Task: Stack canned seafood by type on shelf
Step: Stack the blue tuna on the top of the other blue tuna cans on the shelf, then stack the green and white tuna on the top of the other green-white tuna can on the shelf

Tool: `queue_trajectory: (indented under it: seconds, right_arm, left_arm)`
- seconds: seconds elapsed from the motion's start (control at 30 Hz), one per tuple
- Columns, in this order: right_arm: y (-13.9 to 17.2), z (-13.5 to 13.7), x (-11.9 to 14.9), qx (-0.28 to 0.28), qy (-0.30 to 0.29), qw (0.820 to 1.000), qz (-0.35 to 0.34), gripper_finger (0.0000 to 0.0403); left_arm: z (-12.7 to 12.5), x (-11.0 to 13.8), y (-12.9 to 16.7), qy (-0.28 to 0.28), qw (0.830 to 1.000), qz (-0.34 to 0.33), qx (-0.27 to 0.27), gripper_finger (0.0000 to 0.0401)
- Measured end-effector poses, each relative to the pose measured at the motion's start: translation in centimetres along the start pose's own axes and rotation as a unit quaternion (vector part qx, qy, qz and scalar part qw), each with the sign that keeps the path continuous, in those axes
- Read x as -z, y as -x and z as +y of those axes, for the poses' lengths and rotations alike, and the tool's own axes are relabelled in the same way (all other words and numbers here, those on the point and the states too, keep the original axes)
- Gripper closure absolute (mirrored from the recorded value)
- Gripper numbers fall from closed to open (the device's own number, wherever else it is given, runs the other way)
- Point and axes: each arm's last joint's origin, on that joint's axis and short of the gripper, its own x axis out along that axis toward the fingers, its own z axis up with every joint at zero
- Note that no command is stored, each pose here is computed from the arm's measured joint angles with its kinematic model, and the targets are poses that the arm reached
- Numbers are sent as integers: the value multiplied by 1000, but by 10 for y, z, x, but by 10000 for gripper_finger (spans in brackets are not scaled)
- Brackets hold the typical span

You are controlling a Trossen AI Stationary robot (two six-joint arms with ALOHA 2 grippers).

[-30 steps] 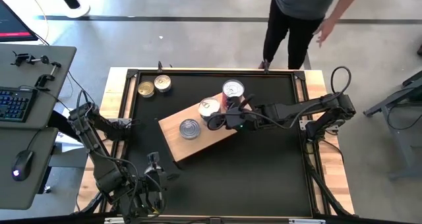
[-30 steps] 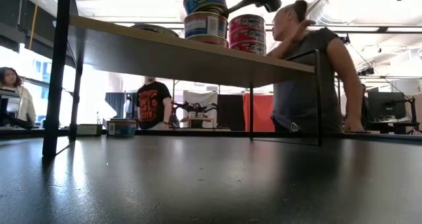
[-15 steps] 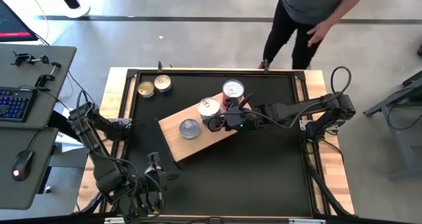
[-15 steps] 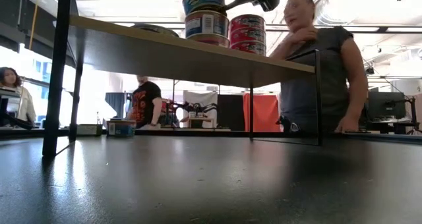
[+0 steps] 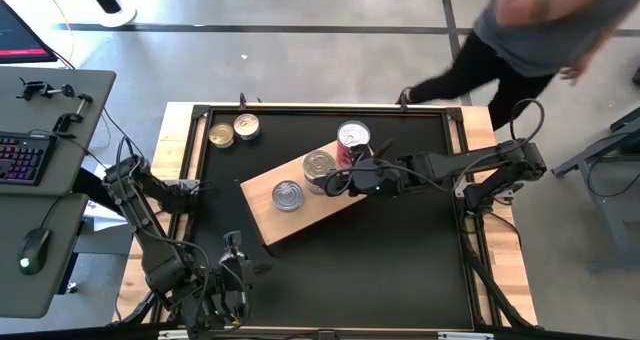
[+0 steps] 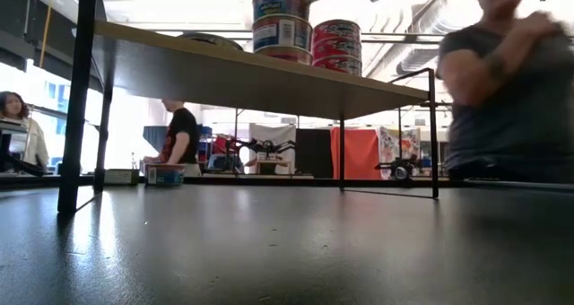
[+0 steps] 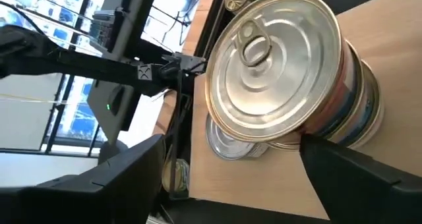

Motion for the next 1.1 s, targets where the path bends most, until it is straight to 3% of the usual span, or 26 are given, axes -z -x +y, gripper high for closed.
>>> queue_trajectory:
  seconds: [0.37,0.5,0.67,0.87,1.03,1.1]
  right_arm:
    - [7,4,10,-14,11,1000,24,61]
    - [19,9,20,-33,70,997,32,61]
    - [33,11,44,-40,159,984,65,61]
    - [44,0,77,4,230,965,127,61]
    - [49,-3,93,-2,230,952,202,61]
    - [52,-2,96,-3,206,957,202,61]
  left_arm:
    - [0,-1,0,15,1000,0,1,401]
    - [-1,-15,9,48,998,22,46,401]
    - [-8,-26,29,40,990,44,125,401]
    - [-32,-1,53,42,979,77,185,401]
    - [-48,37,58,97,972,121,179,401]
    - [-50,49,60,122,968,133,172,401]
